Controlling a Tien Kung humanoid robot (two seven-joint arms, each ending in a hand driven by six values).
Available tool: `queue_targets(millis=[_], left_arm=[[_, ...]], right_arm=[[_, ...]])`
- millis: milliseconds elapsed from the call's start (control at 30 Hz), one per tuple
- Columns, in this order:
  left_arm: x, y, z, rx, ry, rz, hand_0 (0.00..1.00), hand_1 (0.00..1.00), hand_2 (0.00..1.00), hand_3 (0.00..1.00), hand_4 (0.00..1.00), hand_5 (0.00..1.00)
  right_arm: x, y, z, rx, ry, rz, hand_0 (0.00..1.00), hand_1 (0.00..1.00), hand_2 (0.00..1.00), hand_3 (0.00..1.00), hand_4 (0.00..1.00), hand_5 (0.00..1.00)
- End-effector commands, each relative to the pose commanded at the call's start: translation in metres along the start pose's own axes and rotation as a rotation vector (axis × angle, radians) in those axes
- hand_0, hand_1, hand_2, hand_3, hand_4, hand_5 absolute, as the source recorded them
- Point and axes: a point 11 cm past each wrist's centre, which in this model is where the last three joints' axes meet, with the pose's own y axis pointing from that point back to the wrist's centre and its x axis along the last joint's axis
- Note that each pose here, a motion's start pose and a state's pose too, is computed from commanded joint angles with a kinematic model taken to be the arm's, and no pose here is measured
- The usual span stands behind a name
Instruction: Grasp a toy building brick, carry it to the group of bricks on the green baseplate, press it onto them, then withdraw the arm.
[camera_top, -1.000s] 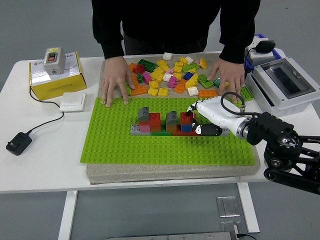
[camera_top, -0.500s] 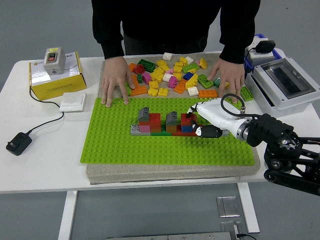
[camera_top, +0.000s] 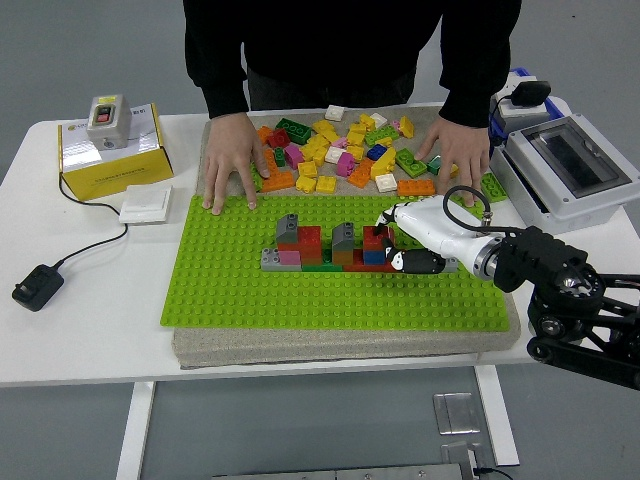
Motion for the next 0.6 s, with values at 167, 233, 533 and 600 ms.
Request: queue_targets(millis=[167, 233, 533, 600], left_arm=[[-0.0001, 0.0, 0.0002, -0.001, 0.0, 0.0, 0.608, 0.592, 0.518, 0.588, 0.115, 0.707], [0.0001, 0.0, 0.0003, -0.001, 0.0, 0.0, 0.608, 0.593, 0.517, 0.588, 0.115, 0.706], [0.0003, 0.0, -0.0002, 0.0, -0.002, 0.0, 0.608, 0.593, 0.517, 0.587, 0.116, 0.708], [0.0002, -0.0001, -0.0006, 0.0, -0.001, -0.001, 0.608, 0.592, 0.517, 0.587, 0.115, 0.707]], right_arm=[[-0.0011, -0.0002, -0.0002, 0.001, -0.004, 0.0, 0.088, 0.164, 0.748, 0.697, 0.275, 0.49], [-0.0014, -0.0004, -0.0006, 0.002, -0.005, 0.0, 0.088, 0.161, 0.745, 0.697, 0.277, 0.492], [-0.0079, -0.0006, -0.0016, 0.004, -0.011, -0.016, 0.088, 0.162, 0.744, 0.696, 0.276, 0.494], [-0.0096, -0.0005, -0.0016, 0.003, -0.012, -0.02, 0.085, 0.161, 0.742, 0.696, 0.277, 0.495]])
